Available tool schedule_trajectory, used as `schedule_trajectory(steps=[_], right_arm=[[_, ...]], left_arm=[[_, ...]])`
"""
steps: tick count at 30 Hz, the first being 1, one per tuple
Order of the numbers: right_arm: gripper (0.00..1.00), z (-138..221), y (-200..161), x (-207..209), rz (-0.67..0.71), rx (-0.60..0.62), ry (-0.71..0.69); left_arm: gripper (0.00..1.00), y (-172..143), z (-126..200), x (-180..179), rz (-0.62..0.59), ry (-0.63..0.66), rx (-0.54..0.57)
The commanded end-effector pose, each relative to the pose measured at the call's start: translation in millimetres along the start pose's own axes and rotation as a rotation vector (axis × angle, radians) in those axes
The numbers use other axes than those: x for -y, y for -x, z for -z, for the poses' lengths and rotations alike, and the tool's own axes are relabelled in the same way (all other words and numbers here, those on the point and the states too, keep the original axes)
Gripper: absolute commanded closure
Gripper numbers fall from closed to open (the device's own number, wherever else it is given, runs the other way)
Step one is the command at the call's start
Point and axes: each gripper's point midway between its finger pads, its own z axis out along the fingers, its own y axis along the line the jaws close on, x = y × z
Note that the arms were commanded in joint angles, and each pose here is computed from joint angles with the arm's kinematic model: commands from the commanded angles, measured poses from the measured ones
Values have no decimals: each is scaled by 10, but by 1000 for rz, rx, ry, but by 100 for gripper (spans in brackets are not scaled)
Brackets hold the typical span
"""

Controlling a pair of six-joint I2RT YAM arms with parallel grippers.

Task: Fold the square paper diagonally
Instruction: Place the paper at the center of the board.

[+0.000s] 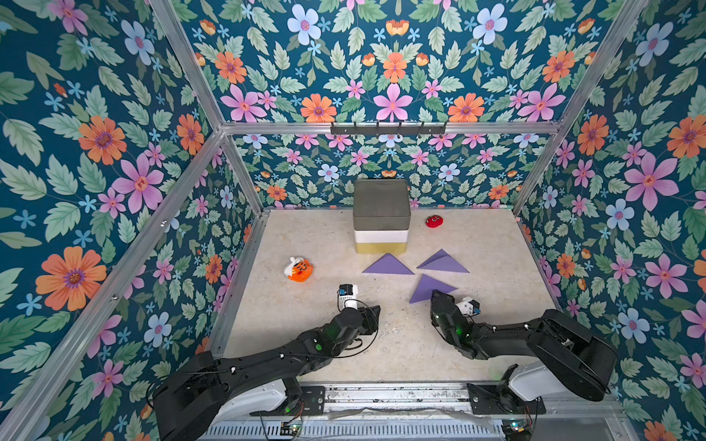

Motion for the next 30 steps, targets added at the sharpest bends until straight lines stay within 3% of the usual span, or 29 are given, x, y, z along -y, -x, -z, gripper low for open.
schedule_trajectory(steps=[1,5,9,13,15,17,21,25,27,30], right_arm=[[45,4,-32,82,2,-12,-26],[30,73,-117,152,-2,-52,-34],[17,165,-212,182,100,-94,-100],[8,306,-242,197,221,-152,-157],[8,381,-249,188,309,-183,-176],[16,444,-253,127,413,-209,-159],[48,491,-163,18,631,-212,-151],[68,356,-141,129,659,-343,-200],[79,317,-124,127,684,-338,-205],[81,261,-121,163,713,-330,-228]], left_arm=[[36,-4,-3,-85,0,38,8],[36,-7,-22,-91,-2,46,6],[35,-23,-47,-91,-13,58,-5],[35,-25,-59,-103,-23,67,-5],[34,2,-51,-104,-29,69,6],[34,35,-40,-118,-39,79,19],[33,103,-33,-141,-57,99,31],[34,132,-44,-207,-41,107,26],[33,157,-40,-260,-20,112,31],[32,213,0,-342,12,115,51]])
